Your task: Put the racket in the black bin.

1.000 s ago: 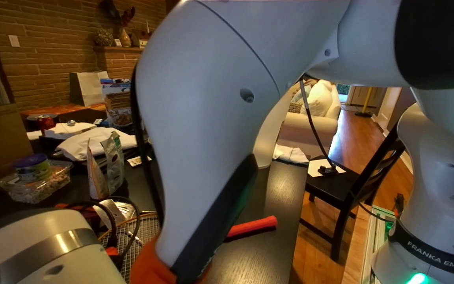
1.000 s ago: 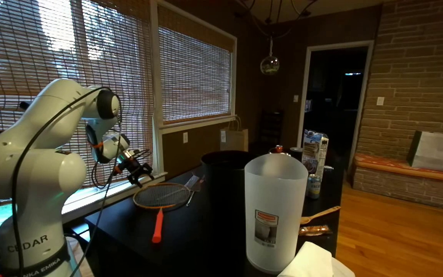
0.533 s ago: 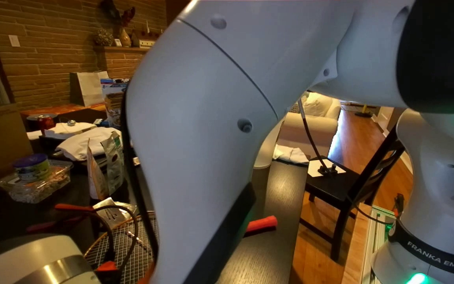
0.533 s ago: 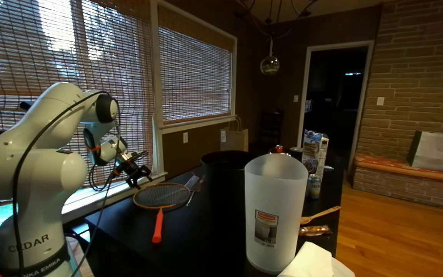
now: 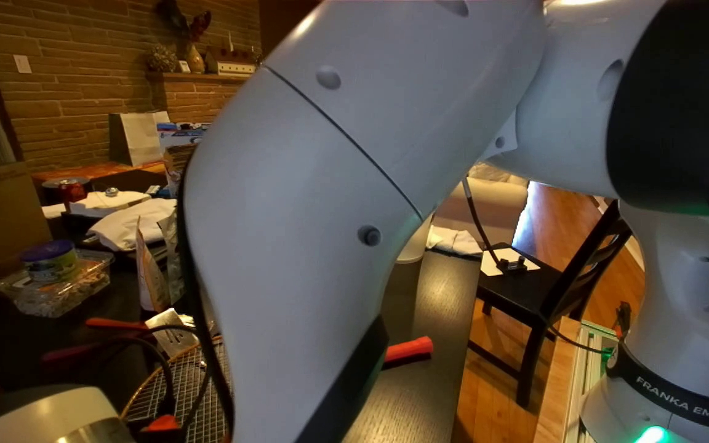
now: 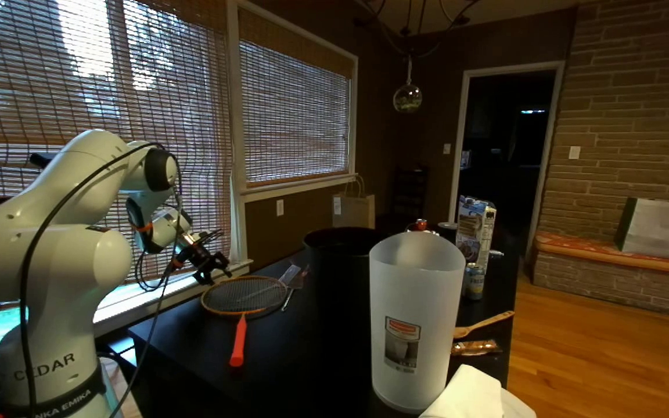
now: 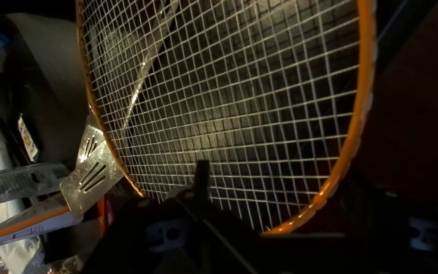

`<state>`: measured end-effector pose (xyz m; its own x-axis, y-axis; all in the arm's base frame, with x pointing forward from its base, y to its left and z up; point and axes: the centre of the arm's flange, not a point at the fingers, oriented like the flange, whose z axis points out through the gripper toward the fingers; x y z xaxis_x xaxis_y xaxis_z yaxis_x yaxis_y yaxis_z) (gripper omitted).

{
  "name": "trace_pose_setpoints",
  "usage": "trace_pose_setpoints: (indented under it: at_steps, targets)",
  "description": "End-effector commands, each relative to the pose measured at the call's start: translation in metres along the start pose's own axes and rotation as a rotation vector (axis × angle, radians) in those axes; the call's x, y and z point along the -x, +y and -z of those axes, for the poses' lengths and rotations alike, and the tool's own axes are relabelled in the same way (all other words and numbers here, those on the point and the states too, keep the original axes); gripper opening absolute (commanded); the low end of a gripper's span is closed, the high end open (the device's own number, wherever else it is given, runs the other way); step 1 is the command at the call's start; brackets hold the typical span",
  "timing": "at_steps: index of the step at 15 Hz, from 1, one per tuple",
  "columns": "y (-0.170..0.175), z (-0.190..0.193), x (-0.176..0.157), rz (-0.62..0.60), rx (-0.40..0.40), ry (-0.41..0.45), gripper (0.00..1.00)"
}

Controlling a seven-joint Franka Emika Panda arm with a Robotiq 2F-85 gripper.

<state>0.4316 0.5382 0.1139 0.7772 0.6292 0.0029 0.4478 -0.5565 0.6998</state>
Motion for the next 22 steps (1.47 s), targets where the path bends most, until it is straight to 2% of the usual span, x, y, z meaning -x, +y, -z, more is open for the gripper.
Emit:
trace_pose_setpoints:
  at_steps: [1, 2, 4, 5, 7, 8, 11, 12, 13, 14, 16, 18, 19, 21, 22]
  targets:
    - [0.000, 0.003, -0.008, 0.012, 0.046, -0.009, 0.83]
    - [0.000, 0.003, -0.008, 0.011, 0.048, -0.014, 0.90]
    - [0.001, 0.003, -0.008, 0.009, 0.051, -0.020, 0.97]
    - [0.001, 0.003, -0.008, 0.009, 0.052, -0.023, 0.90]
    - [0.001, 0.001, -0.007, 0.008, 0.053, -0.030, 0.82]
    - [0.001, 0.000, -0.007, 0.008, 0.054, -0.033, 0.89]
    - [-0.002, -0.004, -0.005, 0.011, 0.053, -0.041, 1.00]
    - [-0.003, -0.006, -0.005, 0.013, 0.052, -0.044, 0.97]
    - [-0.004, -0.007, -0.004, 0.014, 0.052, -0.046, 0.88]
    - [-0.005, -0.009, -0.004, 0.016, 0.049, -0.048, 0.96]
    - [-0.008, -0.012, -0.003, 0.020, 0.048, -0.050, 1.00]
    - [-0.010, -0.014, -0.003, 0.023, 0.048, -0.051, 0.73]
    - [-0.011, -0.015, -0.003, 0.022, 0.047, -0.049, 0.71]
    - [-0.012, -0.014, -0.004, 0.021, 0.044, -0.046, 0.56]
    - [-0.013, -0.013, -0.005, 0.021, 0.039, -0.043, 0.55]
